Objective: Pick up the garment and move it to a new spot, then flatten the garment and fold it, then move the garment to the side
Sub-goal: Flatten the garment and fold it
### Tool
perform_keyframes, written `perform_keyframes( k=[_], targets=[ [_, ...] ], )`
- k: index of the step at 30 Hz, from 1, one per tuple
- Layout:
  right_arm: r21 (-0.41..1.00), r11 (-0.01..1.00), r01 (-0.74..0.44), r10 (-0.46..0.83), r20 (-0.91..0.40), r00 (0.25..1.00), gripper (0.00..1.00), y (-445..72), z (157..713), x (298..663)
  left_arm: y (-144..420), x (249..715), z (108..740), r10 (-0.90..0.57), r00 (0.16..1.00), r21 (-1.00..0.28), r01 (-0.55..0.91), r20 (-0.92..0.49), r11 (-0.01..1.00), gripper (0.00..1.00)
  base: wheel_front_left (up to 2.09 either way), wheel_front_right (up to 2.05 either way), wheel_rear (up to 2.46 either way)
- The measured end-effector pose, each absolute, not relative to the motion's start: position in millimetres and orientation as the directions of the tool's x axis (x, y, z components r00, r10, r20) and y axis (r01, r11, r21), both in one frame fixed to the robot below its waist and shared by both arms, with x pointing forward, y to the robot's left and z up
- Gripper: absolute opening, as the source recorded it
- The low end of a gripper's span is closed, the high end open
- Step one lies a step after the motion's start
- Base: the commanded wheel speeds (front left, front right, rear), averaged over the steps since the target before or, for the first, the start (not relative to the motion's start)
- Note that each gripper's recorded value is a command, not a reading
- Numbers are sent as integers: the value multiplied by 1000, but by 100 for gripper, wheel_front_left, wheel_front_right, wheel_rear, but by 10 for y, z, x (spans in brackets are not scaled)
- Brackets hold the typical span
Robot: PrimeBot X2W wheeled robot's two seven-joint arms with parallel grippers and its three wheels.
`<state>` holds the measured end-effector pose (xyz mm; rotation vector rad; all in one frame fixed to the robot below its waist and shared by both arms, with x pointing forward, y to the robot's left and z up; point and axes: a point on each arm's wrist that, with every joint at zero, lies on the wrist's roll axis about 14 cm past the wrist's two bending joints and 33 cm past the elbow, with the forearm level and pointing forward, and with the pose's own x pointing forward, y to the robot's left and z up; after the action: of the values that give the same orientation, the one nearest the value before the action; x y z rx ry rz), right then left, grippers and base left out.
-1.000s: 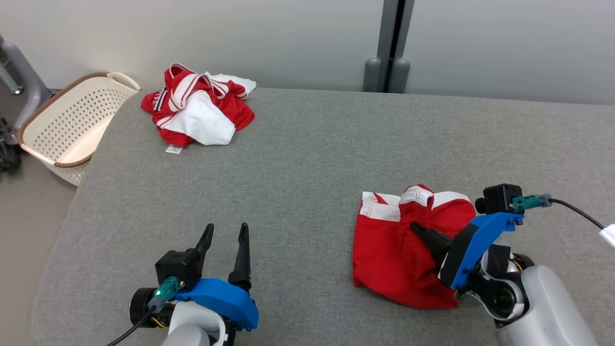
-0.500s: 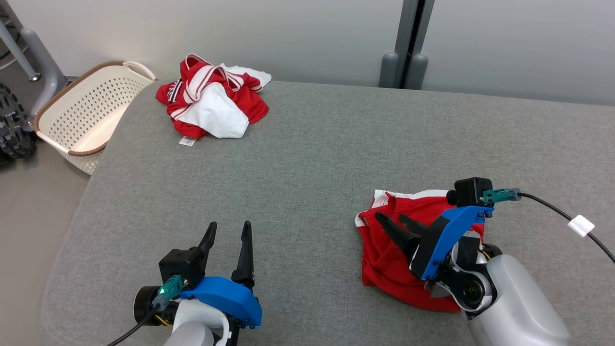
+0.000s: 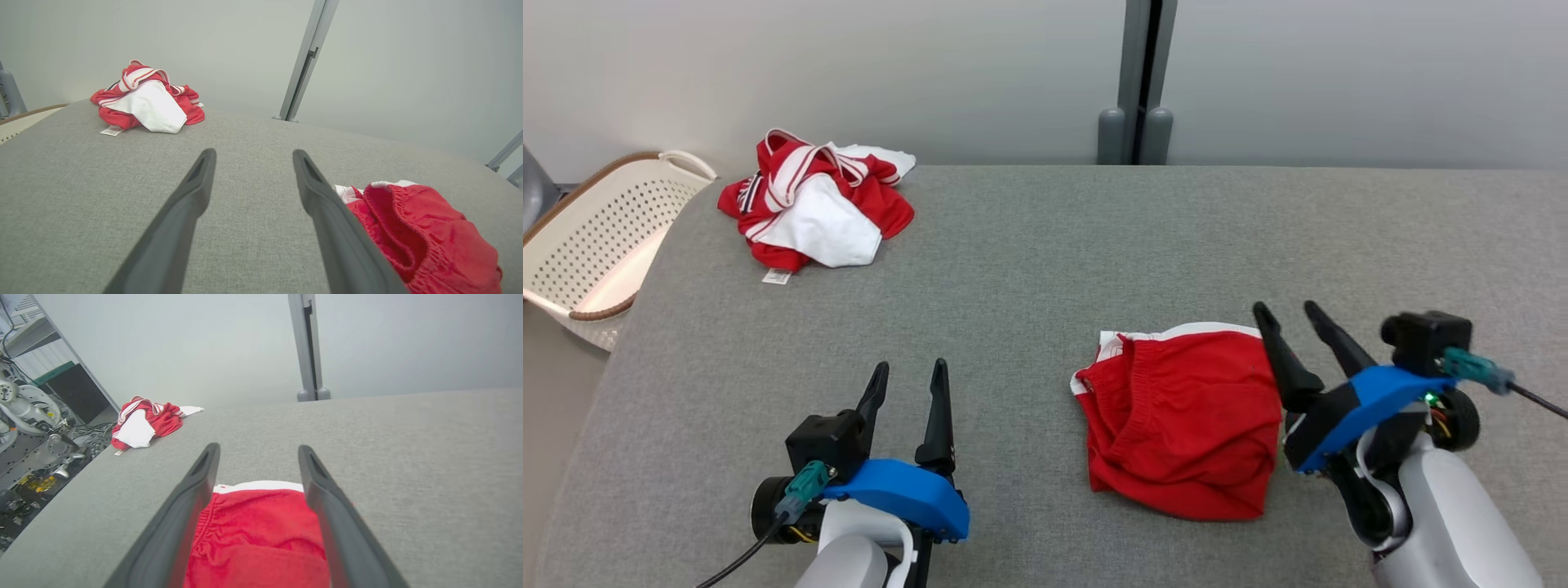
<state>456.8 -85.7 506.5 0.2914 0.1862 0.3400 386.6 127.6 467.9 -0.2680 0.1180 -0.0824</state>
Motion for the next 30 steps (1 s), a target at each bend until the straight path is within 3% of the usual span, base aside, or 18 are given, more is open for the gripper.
perform_keyframes(
  k=[6, 13, 30],
  targets=[
    [236, 957, -168, 184, -45, 982, 100, -1413, 5072, 4346, 1237, 3886, 4755, -103, 992, -274, 79, -76, 959, 100, 0, 0, 0],
    [164, 983, -82, 81, 13, 997, 100, -1718, 5055, 4001, 1251, 3730, 4687, -100, 991, -277, 72, -88, 958, 100, 0, 0, 0],
    [225, 971, -83, 80, 19, 997, 100, -1677, 5003, 3768, 1430, 3480, 4612, -56, 994, -263, 29, -96, 964, 100, 0, 0, 0]
  ],
)
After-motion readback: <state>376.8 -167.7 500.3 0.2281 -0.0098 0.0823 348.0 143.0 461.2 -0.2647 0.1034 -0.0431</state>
